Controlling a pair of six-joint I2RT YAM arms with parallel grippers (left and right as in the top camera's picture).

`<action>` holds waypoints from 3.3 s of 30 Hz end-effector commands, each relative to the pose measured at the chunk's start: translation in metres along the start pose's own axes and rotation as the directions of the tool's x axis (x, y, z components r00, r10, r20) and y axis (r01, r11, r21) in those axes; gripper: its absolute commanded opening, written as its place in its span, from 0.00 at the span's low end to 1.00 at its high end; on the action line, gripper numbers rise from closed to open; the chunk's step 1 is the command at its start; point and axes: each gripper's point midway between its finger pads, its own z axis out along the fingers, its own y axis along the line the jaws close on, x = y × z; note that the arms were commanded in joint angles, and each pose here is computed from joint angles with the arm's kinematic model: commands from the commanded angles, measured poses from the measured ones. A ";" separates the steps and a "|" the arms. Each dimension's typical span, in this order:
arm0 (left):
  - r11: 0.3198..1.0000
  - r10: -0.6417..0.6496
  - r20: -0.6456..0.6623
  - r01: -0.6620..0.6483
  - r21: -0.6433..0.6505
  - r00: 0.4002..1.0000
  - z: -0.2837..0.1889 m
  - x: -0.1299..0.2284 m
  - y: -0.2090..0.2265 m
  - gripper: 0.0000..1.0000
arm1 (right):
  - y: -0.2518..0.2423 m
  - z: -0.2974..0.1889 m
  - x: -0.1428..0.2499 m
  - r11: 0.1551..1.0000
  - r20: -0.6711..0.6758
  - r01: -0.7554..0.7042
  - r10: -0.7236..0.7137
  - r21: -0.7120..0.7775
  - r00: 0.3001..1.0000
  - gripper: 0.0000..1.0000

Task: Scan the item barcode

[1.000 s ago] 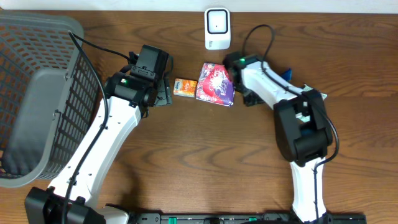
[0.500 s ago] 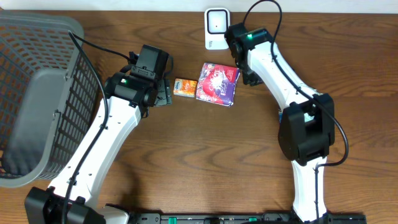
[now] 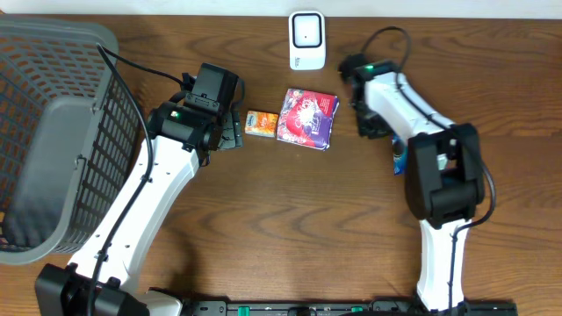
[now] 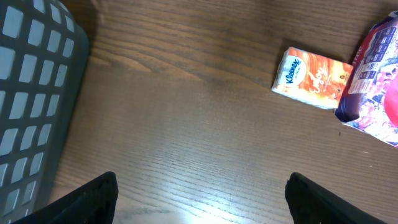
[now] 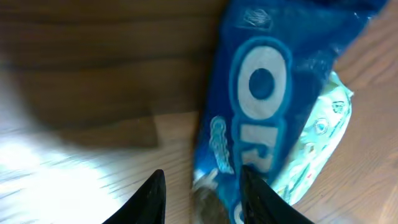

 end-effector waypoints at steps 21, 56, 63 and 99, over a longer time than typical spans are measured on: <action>1.000 -0.010 0.007 0.010 -0.019 1.000 0.000 -0.003 0.003 0.86 | 0.017 0.050 0.032 0.919 -0.210 -0.147 0.072 -0.365 0.975 0.33; 1.000 -0.010 0.007 0.010 -0.019 1.000 0.000 -0.003 0.003 0.86 | 0.071 -0.041 0.005 -0.059 -0.257 -0.254 0.065 -0.965 0.964 0.03; 1.000 -0.010 0.007 0.010 -0.019 1.000 0.000 -0.003 0.003 0.86 | 0.028 0.005 0.020 0.240 -0.392 -0.413 0.131 -0.878 0.910 0.13; 1.000 -0.010 0.008 0.010 -0.019 1.000 0.000 -0.003 0.003 0.86 | 0.026 0.014 0.041 0.810 -0.200 -0.284 0.209 -0.514 0.957 0.45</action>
